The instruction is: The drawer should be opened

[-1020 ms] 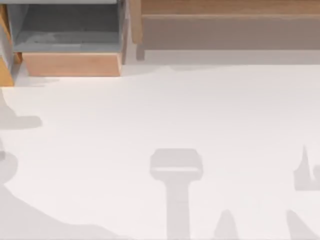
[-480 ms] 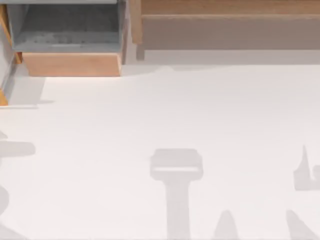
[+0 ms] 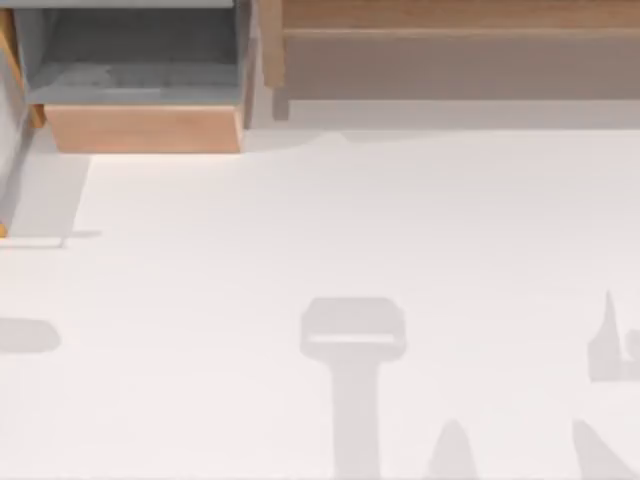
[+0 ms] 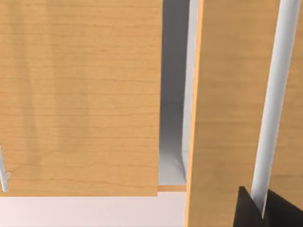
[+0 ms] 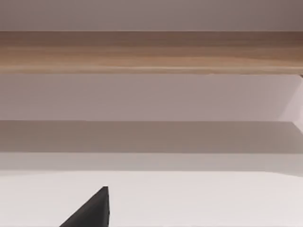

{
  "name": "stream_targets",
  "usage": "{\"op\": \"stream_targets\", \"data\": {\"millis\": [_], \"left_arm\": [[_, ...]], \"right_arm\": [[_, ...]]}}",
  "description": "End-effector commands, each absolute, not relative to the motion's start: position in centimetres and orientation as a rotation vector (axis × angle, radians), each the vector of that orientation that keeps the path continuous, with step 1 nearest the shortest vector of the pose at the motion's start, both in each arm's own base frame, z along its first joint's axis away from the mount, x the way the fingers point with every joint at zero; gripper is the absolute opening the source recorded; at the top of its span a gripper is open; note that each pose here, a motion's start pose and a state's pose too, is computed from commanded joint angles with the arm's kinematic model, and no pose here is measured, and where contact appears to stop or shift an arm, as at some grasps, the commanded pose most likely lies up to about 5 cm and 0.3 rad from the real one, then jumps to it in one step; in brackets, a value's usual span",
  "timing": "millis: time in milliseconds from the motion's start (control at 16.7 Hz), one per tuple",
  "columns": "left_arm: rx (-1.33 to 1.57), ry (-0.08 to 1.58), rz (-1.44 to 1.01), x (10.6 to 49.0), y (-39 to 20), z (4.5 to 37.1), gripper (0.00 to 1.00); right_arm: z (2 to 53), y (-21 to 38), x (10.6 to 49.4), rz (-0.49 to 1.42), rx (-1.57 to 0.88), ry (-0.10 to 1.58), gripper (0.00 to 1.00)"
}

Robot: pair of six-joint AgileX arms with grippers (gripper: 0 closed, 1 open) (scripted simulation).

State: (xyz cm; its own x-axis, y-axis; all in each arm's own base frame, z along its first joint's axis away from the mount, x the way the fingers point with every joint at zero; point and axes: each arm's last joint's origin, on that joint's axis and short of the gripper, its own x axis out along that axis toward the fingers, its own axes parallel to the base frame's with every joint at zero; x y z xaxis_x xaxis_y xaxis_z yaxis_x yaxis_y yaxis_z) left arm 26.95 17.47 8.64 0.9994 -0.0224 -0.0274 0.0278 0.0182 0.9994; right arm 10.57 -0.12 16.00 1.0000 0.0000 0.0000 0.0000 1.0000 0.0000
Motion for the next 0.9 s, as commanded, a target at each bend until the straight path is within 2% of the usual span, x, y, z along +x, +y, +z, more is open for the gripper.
{"op": "stream_targets", "data": {"millis": [180,420,900], "left_arm": [[1.554,0.004,-0.037,24.7,17.4,8.7,0.0],[1.556,0.003,-0.036,24.5,17.4,8.7,0.0],[1.556,0.003,-0.036,24.5,17.4,8.7,0.6]], "right_arm": [[16.0,-0.1,10.6,0.0,0.0,0.0,1.0],[16.0,-0.1,10.6,0.0,0.0,0.0,1.0],[16.0,-0.1,10.6,0.0,0.0,0.0,1.0]]}}
